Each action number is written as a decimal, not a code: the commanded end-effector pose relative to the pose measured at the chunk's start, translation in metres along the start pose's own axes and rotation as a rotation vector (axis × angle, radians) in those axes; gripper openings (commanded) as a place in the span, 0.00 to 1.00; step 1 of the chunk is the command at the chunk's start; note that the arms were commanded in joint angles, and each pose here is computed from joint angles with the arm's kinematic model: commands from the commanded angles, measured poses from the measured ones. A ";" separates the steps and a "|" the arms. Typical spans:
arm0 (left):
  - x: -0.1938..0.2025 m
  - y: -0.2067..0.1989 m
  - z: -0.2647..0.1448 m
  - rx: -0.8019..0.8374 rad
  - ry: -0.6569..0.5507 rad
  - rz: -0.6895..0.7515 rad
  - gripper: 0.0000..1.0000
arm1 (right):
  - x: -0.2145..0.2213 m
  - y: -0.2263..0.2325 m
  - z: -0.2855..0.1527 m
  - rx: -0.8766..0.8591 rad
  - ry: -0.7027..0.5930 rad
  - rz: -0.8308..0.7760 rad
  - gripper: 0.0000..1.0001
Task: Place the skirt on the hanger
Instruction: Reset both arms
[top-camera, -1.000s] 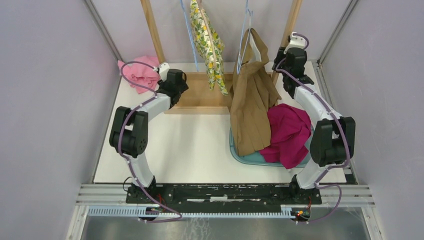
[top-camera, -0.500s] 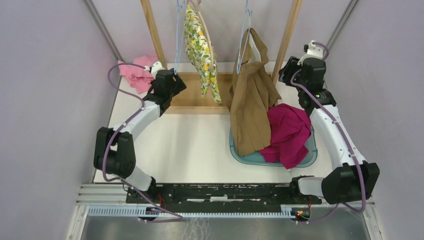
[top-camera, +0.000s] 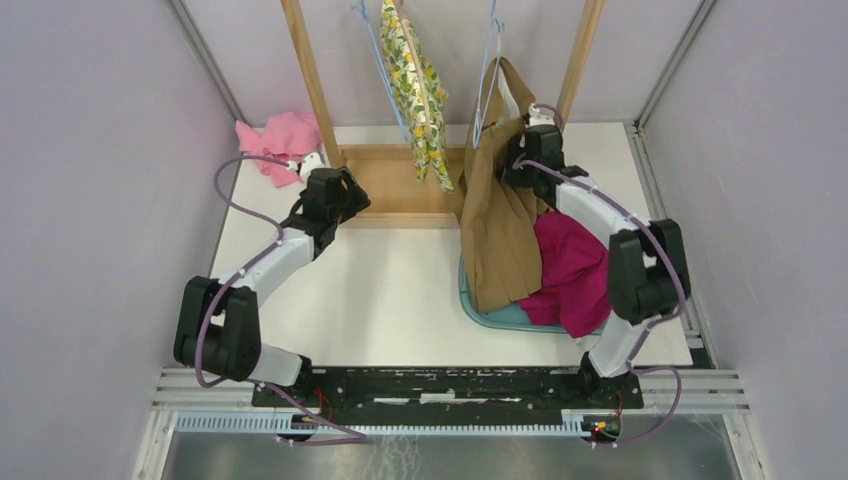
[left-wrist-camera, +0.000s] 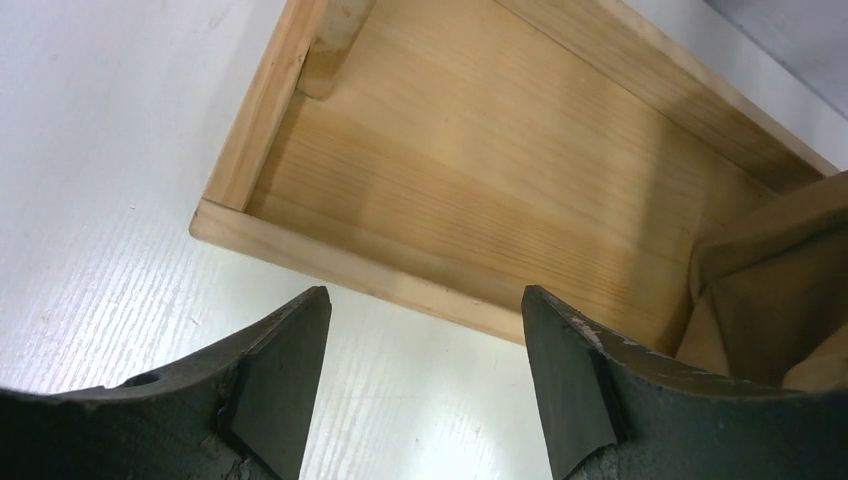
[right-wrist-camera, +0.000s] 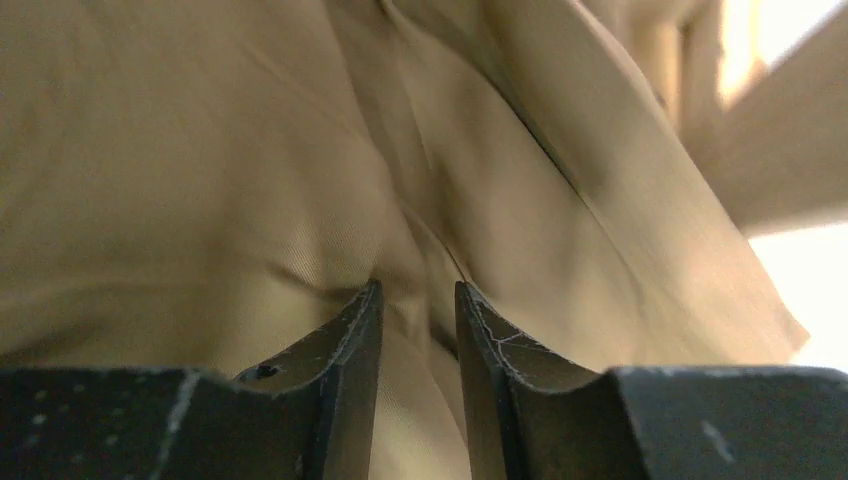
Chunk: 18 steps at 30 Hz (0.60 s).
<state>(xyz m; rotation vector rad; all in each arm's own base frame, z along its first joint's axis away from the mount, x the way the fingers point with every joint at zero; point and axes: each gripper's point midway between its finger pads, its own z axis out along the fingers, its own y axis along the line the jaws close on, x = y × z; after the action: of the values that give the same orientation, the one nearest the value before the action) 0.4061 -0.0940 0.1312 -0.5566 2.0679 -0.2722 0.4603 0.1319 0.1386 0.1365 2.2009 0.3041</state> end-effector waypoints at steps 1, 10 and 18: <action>-0.020 -0.013 -0.011 0.061 -0.064 -0.051 0.77 | -0.032 0.027 0.043 -0.012 -0.055 0.026 0.37; -0.010 -0.009 -0.004 0.053 -0.049 -0.041 0.77 | -0.081 0.098 0.086 -0.334 -0.182 0.130 0.38; -0.003 -0.010 0.005 0.059 -0.033 -0.046 0.77 | -0.136 0.131 0.086 -0.510 -0.347 0.157 0.42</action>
<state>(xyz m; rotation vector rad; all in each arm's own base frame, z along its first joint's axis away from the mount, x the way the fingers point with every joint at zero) 0.4047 -0.0953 0.1290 -0.5510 2.0518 -0.2921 0.5809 0.2300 0.1501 0.1110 1.9830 0.7103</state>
